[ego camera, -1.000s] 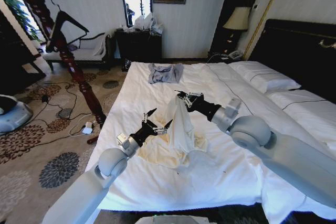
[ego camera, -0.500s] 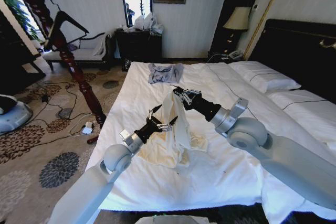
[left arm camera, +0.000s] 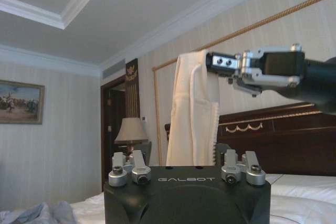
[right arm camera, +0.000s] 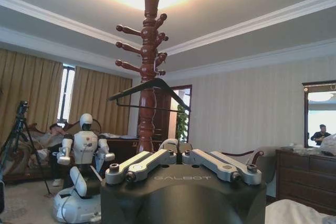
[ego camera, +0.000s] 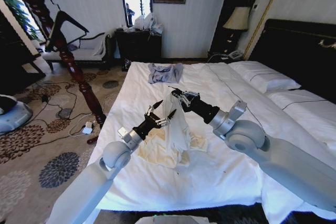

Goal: Pick up the clothes from the bed and hang them on the clothes hanger.

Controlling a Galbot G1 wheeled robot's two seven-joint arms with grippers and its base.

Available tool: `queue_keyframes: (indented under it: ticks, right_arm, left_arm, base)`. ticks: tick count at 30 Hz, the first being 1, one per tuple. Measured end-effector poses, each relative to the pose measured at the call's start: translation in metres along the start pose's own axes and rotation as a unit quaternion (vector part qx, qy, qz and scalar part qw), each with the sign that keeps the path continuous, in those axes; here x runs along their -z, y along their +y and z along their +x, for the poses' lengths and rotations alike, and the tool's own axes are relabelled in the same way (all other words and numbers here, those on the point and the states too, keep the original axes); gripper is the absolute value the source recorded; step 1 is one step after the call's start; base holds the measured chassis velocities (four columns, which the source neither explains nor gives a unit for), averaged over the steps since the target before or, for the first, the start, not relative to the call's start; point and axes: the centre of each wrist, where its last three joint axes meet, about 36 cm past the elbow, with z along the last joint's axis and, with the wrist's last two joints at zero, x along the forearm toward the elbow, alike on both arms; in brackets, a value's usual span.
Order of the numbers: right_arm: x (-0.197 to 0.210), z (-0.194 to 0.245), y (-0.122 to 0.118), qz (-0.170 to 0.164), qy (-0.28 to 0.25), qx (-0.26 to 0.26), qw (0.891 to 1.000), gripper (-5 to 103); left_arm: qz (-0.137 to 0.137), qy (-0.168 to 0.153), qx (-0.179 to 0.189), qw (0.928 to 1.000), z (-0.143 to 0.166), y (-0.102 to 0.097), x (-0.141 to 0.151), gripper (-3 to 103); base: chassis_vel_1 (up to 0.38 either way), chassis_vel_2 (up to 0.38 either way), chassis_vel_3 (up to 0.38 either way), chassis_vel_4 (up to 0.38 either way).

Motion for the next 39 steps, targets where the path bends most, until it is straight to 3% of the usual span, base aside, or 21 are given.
queue_keyframes:
  ticks: [22,37,39]
  right_arm:
    - [-0.002,0.009,-0.011,0.043,0.023,-0.025,0.998,0]
    - [-0.005,0.010,-0.001,0.030,0.019,-0.008,0.999,0]
    - [-0.006,0.010,-0.001,0.028,0.019,-0.007,0.999,0]
  left_arm:
    - [-0.010,-0.009,0.006,0.9999,0.010,0.005,0.018,52]
    - [0.021,-0.016,0.006,0.9996,-0.009,0.000,0.004,52]
    - [0.024,-0.017,0.003,0.9996,-0.012,-0.002,0.004,42]
  base:
    - [0.000,0.000,0.000,0.000]
    - [0.000,0.000,0.000,0.000]
    - [0.000,0.000,0.000,0.000]
